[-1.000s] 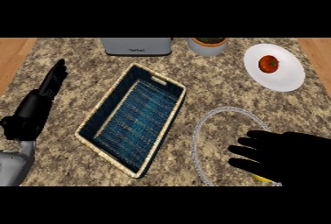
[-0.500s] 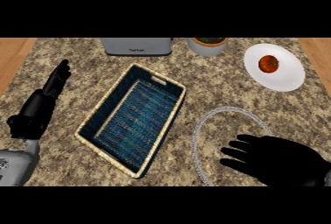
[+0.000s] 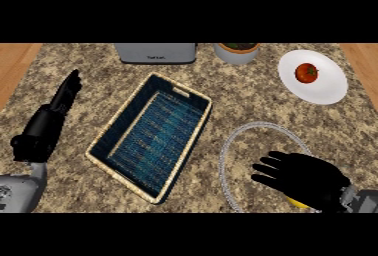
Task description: Pick the lemon from the placemat and place it in the basket
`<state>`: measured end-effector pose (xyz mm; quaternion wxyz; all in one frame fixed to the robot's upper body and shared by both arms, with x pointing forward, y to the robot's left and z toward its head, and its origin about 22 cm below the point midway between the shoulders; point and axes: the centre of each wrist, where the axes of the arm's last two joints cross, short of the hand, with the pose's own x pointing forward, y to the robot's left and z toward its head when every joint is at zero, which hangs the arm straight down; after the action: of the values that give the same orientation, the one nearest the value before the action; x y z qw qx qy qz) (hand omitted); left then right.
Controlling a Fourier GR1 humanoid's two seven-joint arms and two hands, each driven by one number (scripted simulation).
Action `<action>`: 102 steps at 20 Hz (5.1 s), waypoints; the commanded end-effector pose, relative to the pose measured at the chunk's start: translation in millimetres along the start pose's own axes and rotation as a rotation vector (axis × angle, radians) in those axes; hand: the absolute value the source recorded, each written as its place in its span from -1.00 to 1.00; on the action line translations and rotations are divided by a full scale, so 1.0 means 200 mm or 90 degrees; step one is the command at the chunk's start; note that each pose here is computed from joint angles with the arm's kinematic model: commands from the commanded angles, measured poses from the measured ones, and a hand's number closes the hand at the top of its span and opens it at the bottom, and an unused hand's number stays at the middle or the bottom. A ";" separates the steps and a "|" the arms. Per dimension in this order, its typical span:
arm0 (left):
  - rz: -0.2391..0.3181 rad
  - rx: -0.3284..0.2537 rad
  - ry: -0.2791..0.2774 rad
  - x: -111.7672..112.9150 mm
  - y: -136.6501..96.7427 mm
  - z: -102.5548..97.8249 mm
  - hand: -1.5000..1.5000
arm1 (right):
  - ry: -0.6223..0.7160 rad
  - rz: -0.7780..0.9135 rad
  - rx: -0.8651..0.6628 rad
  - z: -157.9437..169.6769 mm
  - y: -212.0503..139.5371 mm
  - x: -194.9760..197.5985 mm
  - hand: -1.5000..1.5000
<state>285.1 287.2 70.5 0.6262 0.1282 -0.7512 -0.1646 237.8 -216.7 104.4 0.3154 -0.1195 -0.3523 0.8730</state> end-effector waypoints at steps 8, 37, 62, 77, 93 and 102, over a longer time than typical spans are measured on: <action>-0.001 -0.008 -0.001 0.05 -0.05 -0.01 0.00 | -0.028 0.006 -0.028 -0.12 0.14 -0.12 -1.00; -0.002 0.005 0.005 -0.05 -0.04 -0.02 0.00 | 0.012 -0.017 -0.003 -0.20 0.45 -0.19 -1.00; -0.013 0.060 0.045 -0.09 0.12 0.09 0.00 | 0.545 -0.378 -0.242 -0.25 0.58 -0.29 1.00; -0.001 0.014 0.024 -0.04 0.06 0.02 0.00 | 0.473 -0.533 -0.928 0.34 -0.29 0.23 1.00; -0.002 -0.012 -0.001 0.03 -0.08 -0.07 0.00 | 0.371 -0.540 -0.855 0.43 -1.18 0.59 1.00; 0.003 -0.022 -0.001 0.00 -0.06 -0.04 0.00 | 0.398 -0.603 -0.748 0.24 -1.51 0.52 1.00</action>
<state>293.5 281.2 72.9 0.6244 0.1158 -0.7517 -0.1780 263.0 -30.3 342.6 0.5417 -0.3338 -0.7282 0.2545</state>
